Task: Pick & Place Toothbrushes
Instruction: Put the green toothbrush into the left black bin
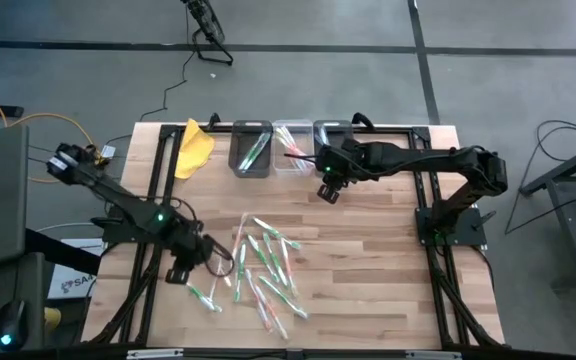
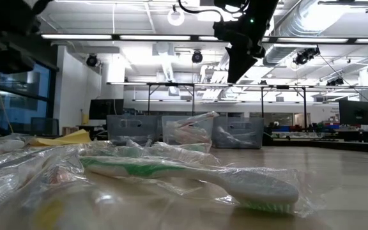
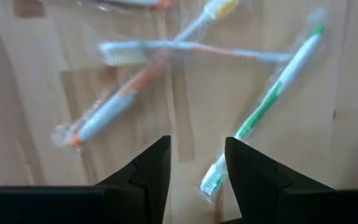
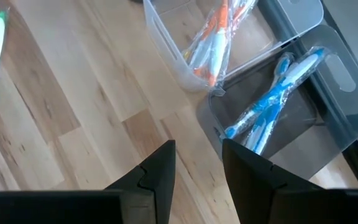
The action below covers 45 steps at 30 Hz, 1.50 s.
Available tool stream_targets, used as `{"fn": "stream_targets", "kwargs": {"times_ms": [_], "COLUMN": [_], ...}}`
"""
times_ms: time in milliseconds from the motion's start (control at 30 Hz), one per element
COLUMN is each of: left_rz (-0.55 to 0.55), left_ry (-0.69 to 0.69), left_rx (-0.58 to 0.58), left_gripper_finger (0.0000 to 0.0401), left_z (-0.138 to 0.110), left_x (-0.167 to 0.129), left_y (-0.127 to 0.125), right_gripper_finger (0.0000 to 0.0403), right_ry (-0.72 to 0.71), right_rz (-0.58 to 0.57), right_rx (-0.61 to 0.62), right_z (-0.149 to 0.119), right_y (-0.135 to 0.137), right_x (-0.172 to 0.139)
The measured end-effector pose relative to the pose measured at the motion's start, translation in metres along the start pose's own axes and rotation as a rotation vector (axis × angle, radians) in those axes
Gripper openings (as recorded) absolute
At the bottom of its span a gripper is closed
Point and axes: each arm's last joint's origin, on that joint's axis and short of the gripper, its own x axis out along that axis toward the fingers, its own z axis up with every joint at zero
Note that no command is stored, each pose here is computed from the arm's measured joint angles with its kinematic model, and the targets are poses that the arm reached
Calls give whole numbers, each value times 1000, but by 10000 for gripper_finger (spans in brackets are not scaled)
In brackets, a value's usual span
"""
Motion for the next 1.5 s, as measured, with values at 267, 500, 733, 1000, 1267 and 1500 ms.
{"fn": "stream_targets", "kwargs": {"times_ms": [267, 500, 733, 1000, 1267, 1500], "left_rz": [25, -28, 25, 115, 175, 221], "left_ry": [131, 65, 157, 218, 187, 245], "left_rx": [50, 148, 232, 281, 292, 349], "left_gripper_finger": [195, 256, 247, 195, 56, 16], "left_z": [-5, 1, -10, -17, -17, -13], "left_x": [29, 50, 78, 96, 93, 81], "left_y": [-25, -51, -66, -70, -67, -68], "right_gripper_finger": [125, 125, 125, 125, 125, 125], "right_ry": [-2, -4, -4, -5, -5, -5], "right_rz": [-1, -9, -9, -8, -8, -8], "right_rx": [-19, -20, -26, -30, -31, -34], "right_z": [0, 0, 1, 1, 1, 1], "right_y": [-1, -1, -1, -1, -1, -1], "right_x": [0, 0, 0, 0, 0, 0]}}
